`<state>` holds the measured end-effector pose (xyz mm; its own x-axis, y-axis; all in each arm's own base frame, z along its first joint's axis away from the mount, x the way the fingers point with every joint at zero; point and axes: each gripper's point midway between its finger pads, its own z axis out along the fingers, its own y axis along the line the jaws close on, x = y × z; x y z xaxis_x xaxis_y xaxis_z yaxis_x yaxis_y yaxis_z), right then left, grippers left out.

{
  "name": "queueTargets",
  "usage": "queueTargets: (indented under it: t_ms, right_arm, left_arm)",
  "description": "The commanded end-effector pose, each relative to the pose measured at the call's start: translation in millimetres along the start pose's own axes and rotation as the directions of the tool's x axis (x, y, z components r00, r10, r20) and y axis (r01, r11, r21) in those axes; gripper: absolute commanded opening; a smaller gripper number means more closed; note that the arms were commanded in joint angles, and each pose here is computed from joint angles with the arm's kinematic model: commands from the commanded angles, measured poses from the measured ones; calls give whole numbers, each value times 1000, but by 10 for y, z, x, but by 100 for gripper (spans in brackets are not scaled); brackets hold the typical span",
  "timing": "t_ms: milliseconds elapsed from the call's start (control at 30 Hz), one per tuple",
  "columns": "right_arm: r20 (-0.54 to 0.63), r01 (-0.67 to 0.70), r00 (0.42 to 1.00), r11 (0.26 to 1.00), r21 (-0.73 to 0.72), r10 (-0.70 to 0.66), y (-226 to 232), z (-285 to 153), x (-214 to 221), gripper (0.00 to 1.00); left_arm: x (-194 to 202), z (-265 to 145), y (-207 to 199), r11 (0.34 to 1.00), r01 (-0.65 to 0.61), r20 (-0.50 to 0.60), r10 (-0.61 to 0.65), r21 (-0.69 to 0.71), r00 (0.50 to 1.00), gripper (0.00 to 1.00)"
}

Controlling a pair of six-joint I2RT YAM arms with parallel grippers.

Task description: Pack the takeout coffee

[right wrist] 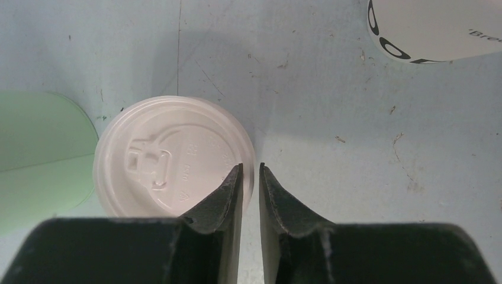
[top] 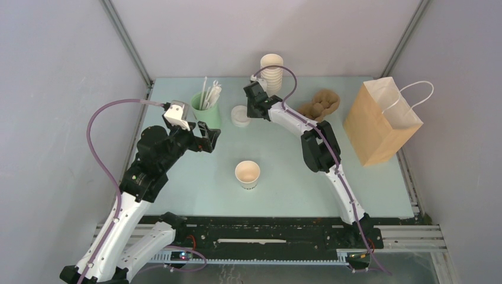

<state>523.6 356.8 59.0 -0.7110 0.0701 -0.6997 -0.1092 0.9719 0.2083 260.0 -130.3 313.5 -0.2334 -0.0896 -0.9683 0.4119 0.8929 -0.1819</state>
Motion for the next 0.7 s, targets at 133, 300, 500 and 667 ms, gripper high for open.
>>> queueTargets:
  t_ms: [133, 300, 500, 667]
  right_arm:
    - [49, -19, 999, 1000, -20, 20, 90, -33, -209, 17]
    - [60, -9, 998, 1000, -14, 10, 92, -60, -258, 12]
    - [71, 1, 997, 1000, -7, -1, 97, -122, -308, 2]
    - [85, 2, 996, 1000, -15, 0, 107, -216, -387, 1]
  left_arm:
    - [-135, -37, -69, 1000, -8, 41, 7, 29, 999, 100]
    - [-130, -30, -71, 1000, -8, 39, 7, 29, 999, 100]
    - [-128, -28, -74, 999, -8, 38, 7, 31, 999, 100]
    - [-113, -12, -72, 999, -7, 31, 6, 31, 999, 100]
